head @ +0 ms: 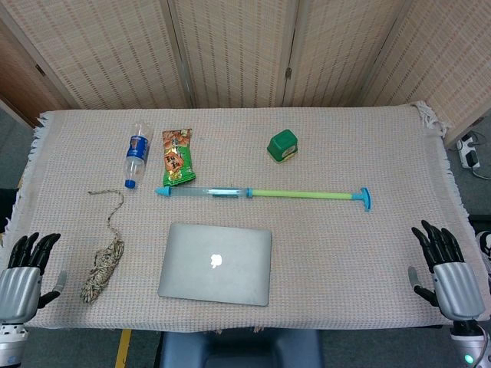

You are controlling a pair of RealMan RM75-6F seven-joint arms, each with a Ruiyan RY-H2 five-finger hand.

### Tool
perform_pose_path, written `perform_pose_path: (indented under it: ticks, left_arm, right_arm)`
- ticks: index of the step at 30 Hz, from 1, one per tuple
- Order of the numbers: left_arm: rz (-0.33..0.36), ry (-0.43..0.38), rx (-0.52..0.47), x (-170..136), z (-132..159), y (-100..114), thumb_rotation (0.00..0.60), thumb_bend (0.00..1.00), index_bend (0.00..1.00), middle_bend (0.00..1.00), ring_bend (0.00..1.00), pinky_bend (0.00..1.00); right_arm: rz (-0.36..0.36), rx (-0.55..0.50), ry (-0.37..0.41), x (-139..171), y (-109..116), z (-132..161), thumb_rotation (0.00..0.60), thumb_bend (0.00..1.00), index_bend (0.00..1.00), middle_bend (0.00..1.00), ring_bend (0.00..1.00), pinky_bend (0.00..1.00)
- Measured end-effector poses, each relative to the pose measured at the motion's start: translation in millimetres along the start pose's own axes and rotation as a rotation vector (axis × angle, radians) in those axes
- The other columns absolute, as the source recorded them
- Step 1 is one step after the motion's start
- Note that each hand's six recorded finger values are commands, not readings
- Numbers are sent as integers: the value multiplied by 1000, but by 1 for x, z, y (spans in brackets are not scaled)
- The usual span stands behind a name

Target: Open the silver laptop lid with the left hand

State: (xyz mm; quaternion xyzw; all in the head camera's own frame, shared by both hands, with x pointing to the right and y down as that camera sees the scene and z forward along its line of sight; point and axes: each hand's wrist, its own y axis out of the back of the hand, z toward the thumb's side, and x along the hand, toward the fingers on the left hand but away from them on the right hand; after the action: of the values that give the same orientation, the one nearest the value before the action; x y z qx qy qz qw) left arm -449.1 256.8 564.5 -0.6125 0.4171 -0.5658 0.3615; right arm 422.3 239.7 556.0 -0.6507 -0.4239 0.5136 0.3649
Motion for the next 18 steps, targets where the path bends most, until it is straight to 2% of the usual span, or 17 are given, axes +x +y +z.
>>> perform_pose_path:
  ticks: [5, 13, 18]
  left_arm:
    - [-35, -19, -3, 3, 6, -7, 600, 464, 135, 166, 59, 0]
    - [-35, -55, -4, 10, 13, -10, 600, 458, 134, 166, 59, 0]
    - [-36, -137, 3, 22, 27, -12, 600, 400, 135, 166, 59, 0]
  right_arm:
    - [22, -2, 16, -3, -3, 3, 600, 528, 0, 0, 0, 0]
    - [24, -15, 24, -6, 2, 4, 600, 528, 0, 0, 0, 0]
    - [26, -21, 31, -9, 6, 6, 600, 528, 0, 0, 0, 0]
